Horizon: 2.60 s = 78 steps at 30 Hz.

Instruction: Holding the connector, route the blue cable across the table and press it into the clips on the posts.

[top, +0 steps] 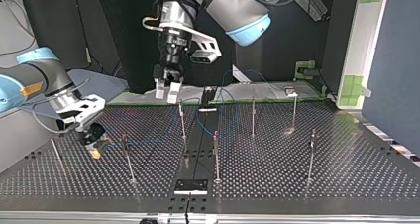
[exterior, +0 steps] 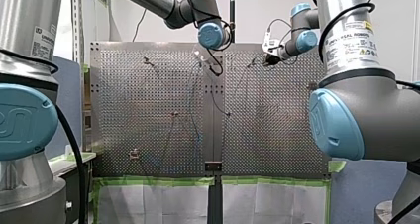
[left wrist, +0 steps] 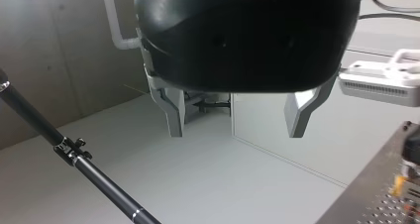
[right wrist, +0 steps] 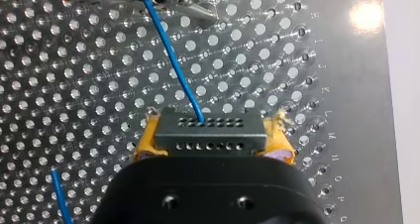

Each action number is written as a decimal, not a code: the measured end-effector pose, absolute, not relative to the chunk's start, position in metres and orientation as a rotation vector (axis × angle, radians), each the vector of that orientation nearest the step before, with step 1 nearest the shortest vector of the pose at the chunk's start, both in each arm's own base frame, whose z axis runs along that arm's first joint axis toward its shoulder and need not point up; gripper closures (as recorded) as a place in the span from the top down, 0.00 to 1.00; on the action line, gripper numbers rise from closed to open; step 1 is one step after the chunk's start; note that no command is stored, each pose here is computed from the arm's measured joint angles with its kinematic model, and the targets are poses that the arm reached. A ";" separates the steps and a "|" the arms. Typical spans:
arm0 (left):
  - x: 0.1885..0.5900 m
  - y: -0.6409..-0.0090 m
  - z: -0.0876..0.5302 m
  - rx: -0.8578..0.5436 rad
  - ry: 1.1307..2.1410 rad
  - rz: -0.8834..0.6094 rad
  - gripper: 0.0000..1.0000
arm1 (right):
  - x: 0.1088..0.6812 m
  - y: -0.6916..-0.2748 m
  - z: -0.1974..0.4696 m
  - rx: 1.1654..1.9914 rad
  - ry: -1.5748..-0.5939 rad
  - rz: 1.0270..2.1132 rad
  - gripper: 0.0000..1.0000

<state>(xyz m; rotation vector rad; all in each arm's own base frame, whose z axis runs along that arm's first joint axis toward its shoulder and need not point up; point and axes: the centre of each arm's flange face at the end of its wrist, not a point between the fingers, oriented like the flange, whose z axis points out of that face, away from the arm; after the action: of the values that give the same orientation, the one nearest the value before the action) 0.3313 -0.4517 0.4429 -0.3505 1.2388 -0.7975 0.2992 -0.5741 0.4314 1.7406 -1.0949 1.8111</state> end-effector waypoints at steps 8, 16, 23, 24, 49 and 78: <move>0.326 -0.448 0.416 -0.345 1.239 -0.800 1.00 | 0.300 -0.574 0.431 1.743 -1.095 1.812 0.00; 0.320 -0.443 0.389 -0.318 1.242 -0.792 1.00 | 0.301 -0.574 0.431 1.745 -1.096 1.812 0.00; 0.314 -0.437 0.369 -0.283 1.245 -0.747 1.00 | 0.301 -0.573 0.430 1.746 -1.095 1.810 0.00; 0.313 -0.436 0.365 -0.275 1.247 -0.740 1.00 | 0.301 -0.573 0.430 1.746 -1.095 1.810 0.00; 0.282 -0.409 0.292 -0.212 1.249 -0.731 1.00 | 0.302 -0.572 0.430 1.748 -1.098 1.808 0.00; 0.235 -0.361 0.221 -0.212 1.249 -0.731 1.00 | 0.305 -0.570 0.425 1.757 -1.104 1.802 0.00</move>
<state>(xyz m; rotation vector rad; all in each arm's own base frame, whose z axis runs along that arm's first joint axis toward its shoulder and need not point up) 0.2348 -0.3611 0.2210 -0.2125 1.2490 -0.7306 0.3046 -0.5698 0.4249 1.7566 -1.1039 1.8017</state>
